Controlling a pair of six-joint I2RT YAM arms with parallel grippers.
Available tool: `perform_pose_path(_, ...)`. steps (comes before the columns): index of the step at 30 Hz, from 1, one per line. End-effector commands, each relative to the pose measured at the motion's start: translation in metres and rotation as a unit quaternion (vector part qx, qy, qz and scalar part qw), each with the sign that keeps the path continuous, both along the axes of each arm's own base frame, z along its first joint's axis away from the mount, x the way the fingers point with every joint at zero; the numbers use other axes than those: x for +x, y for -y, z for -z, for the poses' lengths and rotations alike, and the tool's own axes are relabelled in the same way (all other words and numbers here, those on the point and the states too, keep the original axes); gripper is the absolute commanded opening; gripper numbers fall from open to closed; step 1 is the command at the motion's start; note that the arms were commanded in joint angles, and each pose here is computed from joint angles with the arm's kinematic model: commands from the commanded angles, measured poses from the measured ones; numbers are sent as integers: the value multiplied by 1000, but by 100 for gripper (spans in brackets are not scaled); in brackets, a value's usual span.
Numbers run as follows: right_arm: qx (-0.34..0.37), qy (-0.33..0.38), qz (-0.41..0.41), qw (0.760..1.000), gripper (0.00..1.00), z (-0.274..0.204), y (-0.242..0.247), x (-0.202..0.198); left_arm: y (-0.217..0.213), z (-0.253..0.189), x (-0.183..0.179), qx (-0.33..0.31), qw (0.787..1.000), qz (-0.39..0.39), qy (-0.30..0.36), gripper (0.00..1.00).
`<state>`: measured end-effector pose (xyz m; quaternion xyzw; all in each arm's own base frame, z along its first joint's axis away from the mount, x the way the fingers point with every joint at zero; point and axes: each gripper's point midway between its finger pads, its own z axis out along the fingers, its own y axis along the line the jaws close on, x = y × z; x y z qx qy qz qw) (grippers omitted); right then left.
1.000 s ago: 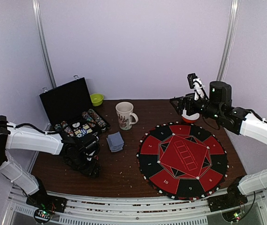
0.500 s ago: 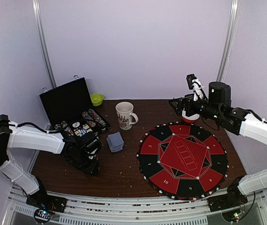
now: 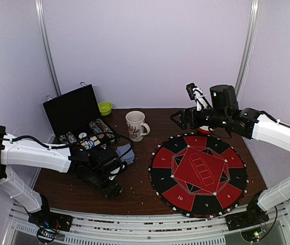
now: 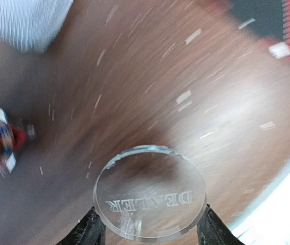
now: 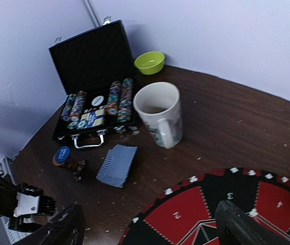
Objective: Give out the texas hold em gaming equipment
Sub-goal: Pick up the dealer button from the center of the board, then pass from the left arm to the right
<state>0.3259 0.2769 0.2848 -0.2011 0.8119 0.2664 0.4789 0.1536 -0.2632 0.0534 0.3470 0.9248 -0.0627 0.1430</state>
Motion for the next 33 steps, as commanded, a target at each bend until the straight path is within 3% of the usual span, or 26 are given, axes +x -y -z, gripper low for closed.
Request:
perform_pose_path(1, 20, -115, -79, 990, 89, 26, -46, -39, 33, -66, 15, -61, 993, 62, 84, 45)
perform_pose_path(5, 86, -204, -145, 964, 84, 42, -89, -67, 51, -114, 28, -112, 979, 83, 147, 41)
perform_pose_path(9, 136, -236, -193, 943, 78, 47, -123, -84, 53, -134, 42, -106, 972, 84, 192, 41)
perform_pose_path(24, 111, -264, -242, 927, 66, 72, -176, -93, 63, -152, 53, -113, 963, 88, 230, 41)
perform_pose_path(33, 122, -285, -252, 917, 41, 79, -190, -92, 67, -159, 55, -126, 959, 90, 238, 41)
